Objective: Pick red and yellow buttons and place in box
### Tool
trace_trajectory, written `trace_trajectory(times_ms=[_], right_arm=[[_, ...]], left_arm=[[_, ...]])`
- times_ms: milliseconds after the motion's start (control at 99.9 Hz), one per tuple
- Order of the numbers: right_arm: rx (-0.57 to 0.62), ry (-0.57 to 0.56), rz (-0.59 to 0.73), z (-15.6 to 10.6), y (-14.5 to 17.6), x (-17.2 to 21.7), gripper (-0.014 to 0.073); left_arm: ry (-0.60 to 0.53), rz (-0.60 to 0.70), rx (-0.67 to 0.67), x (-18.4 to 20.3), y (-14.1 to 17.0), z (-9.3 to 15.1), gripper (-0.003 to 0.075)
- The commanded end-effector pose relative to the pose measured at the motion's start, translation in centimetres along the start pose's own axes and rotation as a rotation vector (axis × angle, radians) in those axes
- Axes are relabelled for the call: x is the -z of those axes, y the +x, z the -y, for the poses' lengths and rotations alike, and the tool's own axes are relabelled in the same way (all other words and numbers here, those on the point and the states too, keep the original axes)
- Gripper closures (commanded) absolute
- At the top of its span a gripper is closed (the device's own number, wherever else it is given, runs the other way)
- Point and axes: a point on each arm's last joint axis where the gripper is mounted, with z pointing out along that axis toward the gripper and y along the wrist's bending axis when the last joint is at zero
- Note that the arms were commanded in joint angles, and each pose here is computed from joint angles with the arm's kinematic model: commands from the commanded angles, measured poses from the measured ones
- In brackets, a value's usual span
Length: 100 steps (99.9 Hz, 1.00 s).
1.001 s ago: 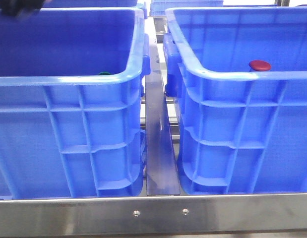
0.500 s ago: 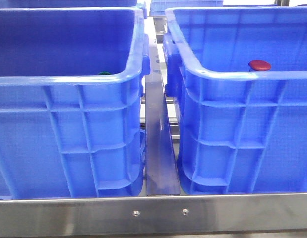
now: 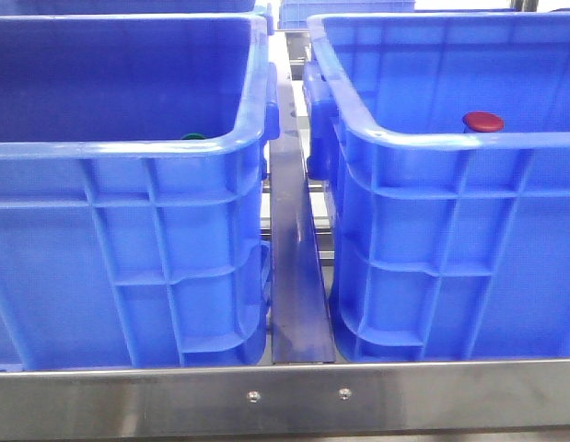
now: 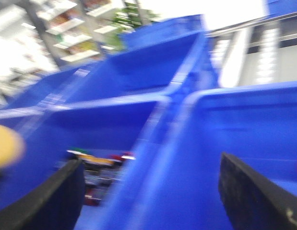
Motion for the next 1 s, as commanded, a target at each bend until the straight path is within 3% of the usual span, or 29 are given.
trace_trajectory(times_ms=[0,230,540,991], right_arm=[[-0.125,-0.152,0.066,-1.7,-1.4,0.2,-0.0007],[-0.243,-0.343,0.041,-3.4,-2.5,-0.1,-0.0007],[-0.334,-0.514,-0.077,-3.8,-3.4,-2.9,-0.0007],[-0.391,-0.591,-0.165,-2.9,-3.7,-6.2,-0.0007]], left_arm=[[0.019,0.13,-0.005,1.5,-1.9,0.0,0.0741],[0.019,0.128,-0.005,1.5,-1.9,-0.1,0.0741],[0.019,0.128,-0.005,1.5,-1.9,-0.1,0.0741],[0.019,0.128,-0.005,1.5,-1.9,-0.1,0.0741]])
